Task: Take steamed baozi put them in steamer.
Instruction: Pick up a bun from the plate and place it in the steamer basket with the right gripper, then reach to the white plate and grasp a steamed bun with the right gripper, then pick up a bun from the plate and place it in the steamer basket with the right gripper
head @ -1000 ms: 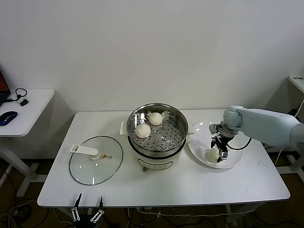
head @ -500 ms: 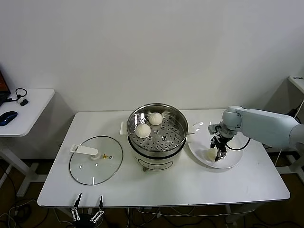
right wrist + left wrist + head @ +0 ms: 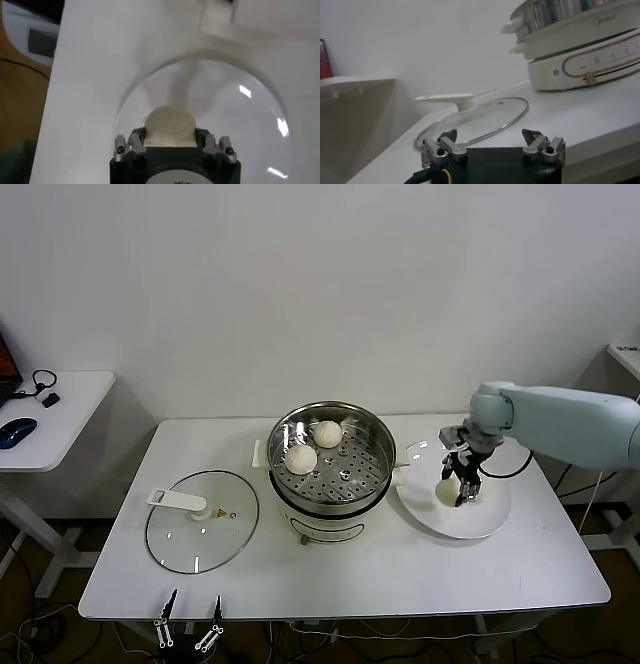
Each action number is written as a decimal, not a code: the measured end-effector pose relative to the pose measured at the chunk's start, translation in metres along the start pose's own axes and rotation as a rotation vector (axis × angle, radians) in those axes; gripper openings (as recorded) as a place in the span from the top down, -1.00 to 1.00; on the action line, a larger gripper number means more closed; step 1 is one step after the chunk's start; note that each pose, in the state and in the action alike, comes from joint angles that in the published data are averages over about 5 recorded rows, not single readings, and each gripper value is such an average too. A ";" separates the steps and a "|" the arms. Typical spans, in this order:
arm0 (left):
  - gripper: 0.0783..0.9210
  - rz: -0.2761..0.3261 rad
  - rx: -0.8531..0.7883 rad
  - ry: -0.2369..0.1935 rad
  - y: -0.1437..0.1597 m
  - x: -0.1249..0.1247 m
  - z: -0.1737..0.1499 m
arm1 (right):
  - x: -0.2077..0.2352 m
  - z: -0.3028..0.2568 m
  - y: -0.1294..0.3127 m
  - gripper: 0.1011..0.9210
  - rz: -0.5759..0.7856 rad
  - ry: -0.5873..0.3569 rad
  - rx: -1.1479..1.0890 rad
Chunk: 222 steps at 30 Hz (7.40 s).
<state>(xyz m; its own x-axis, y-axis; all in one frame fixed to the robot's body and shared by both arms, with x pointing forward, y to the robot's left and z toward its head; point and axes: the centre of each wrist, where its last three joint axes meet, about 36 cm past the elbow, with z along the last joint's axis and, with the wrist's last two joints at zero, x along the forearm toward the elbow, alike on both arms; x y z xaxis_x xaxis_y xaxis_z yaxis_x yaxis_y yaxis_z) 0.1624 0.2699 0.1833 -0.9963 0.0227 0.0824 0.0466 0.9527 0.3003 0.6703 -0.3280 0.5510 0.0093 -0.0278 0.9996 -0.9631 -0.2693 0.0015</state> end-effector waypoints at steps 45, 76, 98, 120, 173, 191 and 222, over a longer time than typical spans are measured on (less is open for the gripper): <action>-0.77 -0.008 0.005 -0.022 -0.003 -0.004 -0.004 | 0.061 -0.272 -0.029 -0.35 0.110 0.021 1.143; -0.77 -0.007 0.009 -0.031 -0.002 -0.009 -0.004 | 0.059 -0.269 -0.048 -0.76 0.038 0.019 1.164; -0.77 -0.001 0.000 -0.035 -0.001 -0.006 -0.005 | 0.161 -0.176 -0.072 -0.76 0.028 0.132 0.994; -0.77 0.008 -0.006 -0.025 -0.004 -0.006 0.000 | 0.102 0.046 -0.006 -0.76 0.035 0.137 0.108; -0.77 0.013 -0.026 0.018 -0.005 0.004 0.010 | -0.088 0.121 -0.006 -0.75 0.027 0.041 -0.150; -0.77 0.008 -0.027 0.016 -0.003 0.002 0.010 | -0.079 0.121 -0.010 -0.12 0.032 0.036 -0.146; -0.77 0.039 -0.029 -0.013 -0.008 -0.009 0.001 | 0.149 -0.019 -0.032 -0.20 0.161 -0.140 -0.058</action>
<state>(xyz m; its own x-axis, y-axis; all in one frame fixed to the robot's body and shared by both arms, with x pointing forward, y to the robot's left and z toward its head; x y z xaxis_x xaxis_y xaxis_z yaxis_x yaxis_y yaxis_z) 0.1707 0.2621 0.1795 -0.9946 0.0633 0.0826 0.0869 0.9420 0.3242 0.6978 -0.3048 0.7007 -0.1121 -0.2004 0.9733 -0.9690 -0.1949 -0.1518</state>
